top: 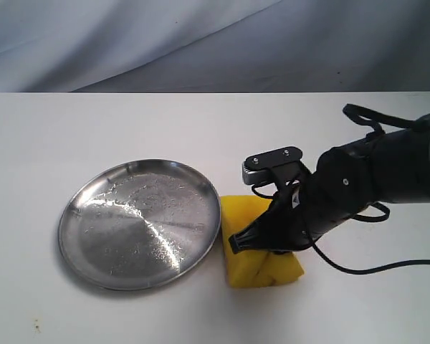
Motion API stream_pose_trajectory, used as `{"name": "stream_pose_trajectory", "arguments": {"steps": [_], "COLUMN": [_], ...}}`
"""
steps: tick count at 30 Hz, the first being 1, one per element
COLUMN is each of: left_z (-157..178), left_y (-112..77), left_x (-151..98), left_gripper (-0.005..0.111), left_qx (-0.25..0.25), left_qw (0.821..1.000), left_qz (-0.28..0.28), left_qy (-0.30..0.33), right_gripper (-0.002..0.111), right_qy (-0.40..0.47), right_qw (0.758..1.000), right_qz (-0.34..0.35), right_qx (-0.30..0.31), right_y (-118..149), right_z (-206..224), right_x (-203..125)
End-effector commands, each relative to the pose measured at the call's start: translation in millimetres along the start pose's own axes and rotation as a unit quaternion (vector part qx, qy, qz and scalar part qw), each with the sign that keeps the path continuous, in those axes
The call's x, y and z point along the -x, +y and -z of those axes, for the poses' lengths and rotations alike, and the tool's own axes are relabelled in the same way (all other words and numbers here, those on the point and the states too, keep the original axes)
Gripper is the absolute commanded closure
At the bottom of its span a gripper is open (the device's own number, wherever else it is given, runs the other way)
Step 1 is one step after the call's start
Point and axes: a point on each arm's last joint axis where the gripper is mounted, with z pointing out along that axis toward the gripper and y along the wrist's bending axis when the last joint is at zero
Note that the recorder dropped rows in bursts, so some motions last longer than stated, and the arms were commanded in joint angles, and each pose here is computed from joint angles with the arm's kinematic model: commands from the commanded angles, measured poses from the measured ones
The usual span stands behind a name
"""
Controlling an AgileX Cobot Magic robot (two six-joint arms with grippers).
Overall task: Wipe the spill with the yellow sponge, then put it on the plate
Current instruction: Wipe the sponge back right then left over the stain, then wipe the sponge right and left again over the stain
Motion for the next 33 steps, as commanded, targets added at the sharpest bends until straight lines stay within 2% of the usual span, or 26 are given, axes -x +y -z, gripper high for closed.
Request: {"name": "stream_pose_trajectory", "arguments": {"steps": [1, 2, 6, 10, 12, 16, 23, 29, 32, 33], "left_z": [0, 0, 0, 0, 0, 0, 0, 0, 0, 0], "left_y": [0.4, 0.4, 0.4, 0.4, 0.4, 0.4, 0.4, 0.4, 0.4, 0.4], "left_x": [2, 2, 2, 2, 2, 2, 2, 2, 2, 2], "left_gripper": [0.107, 0.107, 0.107, 0.107, 0.107, 0.107, 0.107, 0.107, 0.107, 0.107], "left_qx": [0.002, 0.002, 0.002, 0.002, 0.002, 0.002, 0.002, 0.002, 0.002, 0.002], "left_qw": [1.0, 1.0, 1.0, 1.0, 1.0, 1.0, 1.0, 1.0, 1.0, 1.0], "left_qz": [0.009, 0.009, 0.009, 0.009, 0.009, 0.009, 0.009, 0.009, 0.009, 0.009], "left_qy": [-0.005, -0.005, -0.005, -0.005, -0.005, -0.005, -0.005, -0.005, -0.005, -0.005], "right_gripper": [0.108, 0.108, 0.108, 0.108, 0.108, 0.108, 0.108, 0.108, 0.108, 0.108], "right_qy": [0.013, 0.007, -0.001, 0.029, 0.05, 0.064, 0.071, 0.055, 0.03, 0.018], "right_qw": [1.0, 1.0, 0.996, 0.984, 0.98, 0.981, 0.995, 0.998, 0.999, 1.0], "right_qz": [0.019, 0.012, -0.068, -0.153, -0.169, -0.161, -0.066, 0.021, 0.04, 0.018], "right_qx": [-0.007, -0.012, -0.059, -0.09, -0.096, -0.084, -0.016, 0.008, -0.004, -0.017], "right_y": [0, -5, -66, -122, -133, -122, -49, 2, -2, -15], "right_z": [-3, -3, 2, 11, 13, 12, 2, -2, -3, -2], "right_x": [-4, -2, 3, -9, -15, -15, -9, -12, -7, -3]}}
